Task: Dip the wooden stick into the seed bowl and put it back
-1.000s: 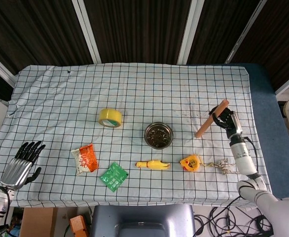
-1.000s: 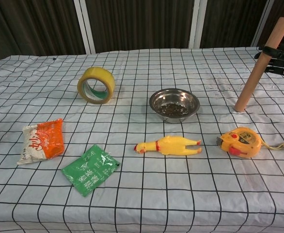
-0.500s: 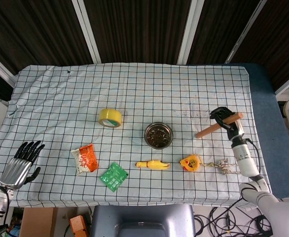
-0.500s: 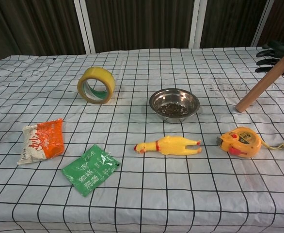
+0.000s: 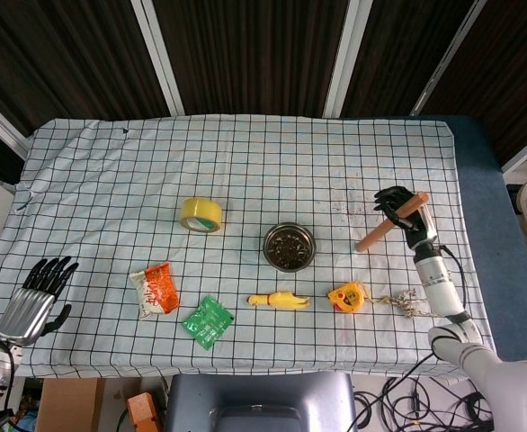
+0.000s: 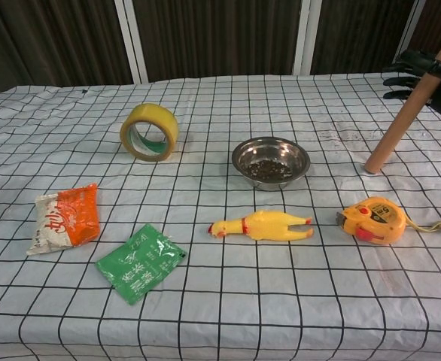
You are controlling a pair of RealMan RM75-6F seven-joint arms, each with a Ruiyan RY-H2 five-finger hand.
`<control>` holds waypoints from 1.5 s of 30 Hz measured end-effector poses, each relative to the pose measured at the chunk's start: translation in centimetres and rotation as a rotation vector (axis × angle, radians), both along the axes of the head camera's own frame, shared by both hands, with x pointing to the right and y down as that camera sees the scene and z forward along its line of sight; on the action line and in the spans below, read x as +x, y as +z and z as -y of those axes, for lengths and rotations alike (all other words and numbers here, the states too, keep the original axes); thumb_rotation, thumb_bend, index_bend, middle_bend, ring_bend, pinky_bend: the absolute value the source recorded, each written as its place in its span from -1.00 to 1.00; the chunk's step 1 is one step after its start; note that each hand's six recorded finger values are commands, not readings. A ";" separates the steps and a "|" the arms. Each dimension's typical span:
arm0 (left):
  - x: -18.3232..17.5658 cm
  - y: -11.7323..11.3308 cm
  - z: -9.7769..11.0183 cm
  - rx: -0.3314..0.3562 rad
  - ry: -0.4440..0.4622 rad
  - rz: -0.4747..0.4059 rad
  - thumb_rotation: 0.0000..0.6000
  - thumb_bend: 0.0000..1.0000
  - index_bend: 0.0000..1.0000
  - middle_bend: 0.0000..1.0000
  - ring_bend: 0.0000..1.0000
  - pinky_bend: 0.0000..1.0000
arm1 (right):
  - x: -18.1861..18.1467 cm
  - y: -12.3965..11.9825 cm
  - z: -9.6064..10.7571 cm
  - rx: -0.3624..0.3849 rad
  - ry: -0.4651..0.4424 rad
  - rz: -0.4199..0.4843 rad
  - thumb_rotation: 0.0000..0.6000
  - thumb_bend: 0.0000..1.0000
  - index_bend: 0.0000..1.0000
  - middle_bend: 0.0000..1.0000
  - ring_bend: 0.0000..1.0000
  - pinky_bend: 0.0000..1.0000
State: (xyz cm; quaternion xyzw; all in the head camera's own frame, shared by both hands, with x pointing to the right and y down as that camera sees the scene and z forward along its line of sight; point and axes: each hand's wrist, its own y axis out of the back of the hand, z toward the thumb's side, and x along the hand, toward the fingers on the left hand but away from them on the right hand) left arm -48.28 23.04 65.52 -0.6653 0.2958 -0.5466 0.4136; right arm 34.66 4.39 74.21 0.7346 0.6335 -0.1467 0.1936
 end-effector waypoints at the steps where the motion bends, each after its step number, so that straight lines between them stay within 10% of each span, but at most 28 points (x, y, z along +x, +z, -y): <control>1: 0.0 0.0 0.0 0.000 -0.001 0.000 1.00 -0.15 -1.00 -1.00 -1.00 -0.90 | -0.4 0.0 0.1 0.001 0.002 0.009 1.00 -0.56 0.53 0.08 0.10 0.27; 10: -0.5 -0.2 0.0 0.010 -0.007 0.004 1.00 -0.16 -1.00 -1.00 -1.00 -0.90 | -2.0 0.3 1.2 0.013 0.056 0.016 1.00 -0.49 0.88 0.38 0.43 0.61; 21: -0.9 -0.3 -0.1 0.012 -0.015 0.008 1.00 -0.15 -1.00 -1.00 -1.00 -0.90 | -4.8 -0.6 1.5 0.073 0.013 0.054 1.00 0.36 1.00 0.88 0.96 1.00; 45: -2.1 -1.3 0.0 0.035 -0.034 0.013 1.00 -0.16 -1.00 -1.00 -1.00 -0.90 | -24.1 -4.8 -0.3 0.290 -0.390 0.063 1.00 0.40 1.00 0.91 0.98 1.00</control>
